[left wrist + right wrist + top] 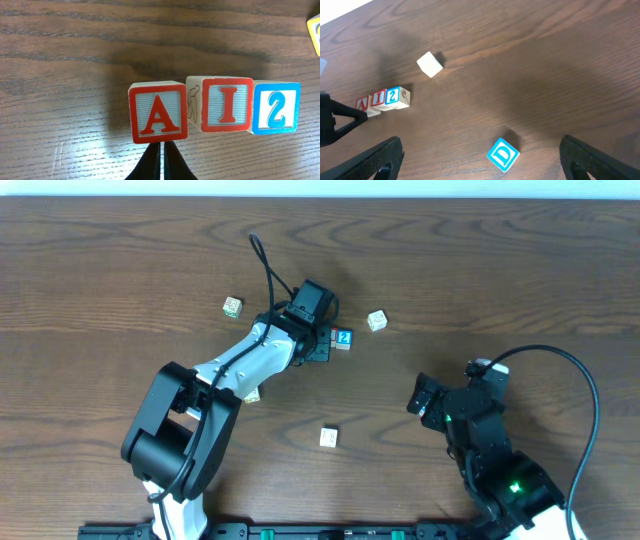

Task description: Spell out Ai2

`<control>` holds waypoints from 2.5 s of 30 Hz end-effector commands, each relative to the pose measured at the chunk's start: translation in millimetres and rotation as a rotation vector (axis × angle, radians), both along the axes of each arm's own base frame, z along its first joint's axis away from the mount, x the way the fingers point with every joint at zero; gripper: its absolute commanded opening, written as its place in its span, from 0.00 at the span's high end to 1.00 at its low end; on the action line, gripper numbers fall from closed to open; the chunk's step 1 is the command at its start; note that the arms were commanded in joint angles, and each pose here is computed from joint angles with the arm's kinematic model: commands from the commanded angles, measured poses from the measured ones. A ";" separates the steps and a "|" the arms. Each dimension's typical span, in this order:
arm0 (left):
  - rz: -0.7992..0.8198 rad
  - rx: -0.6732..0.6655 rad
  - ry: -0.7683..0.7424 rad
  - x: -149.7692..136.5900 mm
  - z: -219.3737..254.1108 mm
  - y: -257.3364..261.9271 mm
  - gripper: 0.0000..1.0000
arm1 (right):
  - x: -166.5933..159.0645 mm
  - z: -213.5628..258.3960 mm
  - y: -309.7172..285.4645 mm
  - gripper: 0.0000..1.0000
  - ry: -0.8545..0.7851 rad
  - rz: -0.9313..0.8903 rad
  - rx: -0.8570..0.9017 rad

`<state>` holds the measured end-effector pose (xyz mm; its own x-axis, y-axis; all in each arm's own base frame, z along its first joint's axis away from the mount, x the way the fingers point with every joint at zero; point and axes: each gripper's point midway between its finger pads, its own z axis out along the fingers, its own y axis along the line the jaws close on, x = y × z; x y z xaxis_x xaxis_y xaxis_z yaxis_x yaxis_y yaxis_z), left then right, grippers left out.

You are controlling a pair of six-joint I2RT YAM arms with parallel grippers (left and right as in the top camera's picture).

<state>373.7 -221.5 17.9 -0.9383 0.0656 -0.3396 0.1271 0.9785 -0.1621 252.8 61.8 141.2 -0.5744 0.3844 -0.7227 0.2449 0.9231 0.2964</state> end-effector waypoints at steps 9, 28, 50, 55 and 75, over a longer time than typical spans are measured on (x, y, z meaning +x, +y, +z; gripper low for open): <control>0.076 0.182 -0.053 5.3 17.9 37.3 0.94 | -0.6 -0.1 0.6 0.01 -0.002 -0.004 0.001; 0.110 0.089 -0.136 40.6 11.7 30.7 0.94 | -0.6 -0.1 0.6 0.01 -0.002 -0.004 0.001; 0.116 0.051 -0.092 38.0 -6.1 22.9 0.94 | -0.6 -0.1 0.6 0.01 -0.002 -0.004 0.001; 0.116 0.047 -0.097 39.3 -5.4 22.1 0.94 | -0.6 -0.1 0.6 0.01 -0.002 -0.004 0.001; 0.099 0.017 -0.110 42.6 -2.9 15.5 0.94 | -0.7 -0.1 0.6 0.01 -0.002 -0.004 0.001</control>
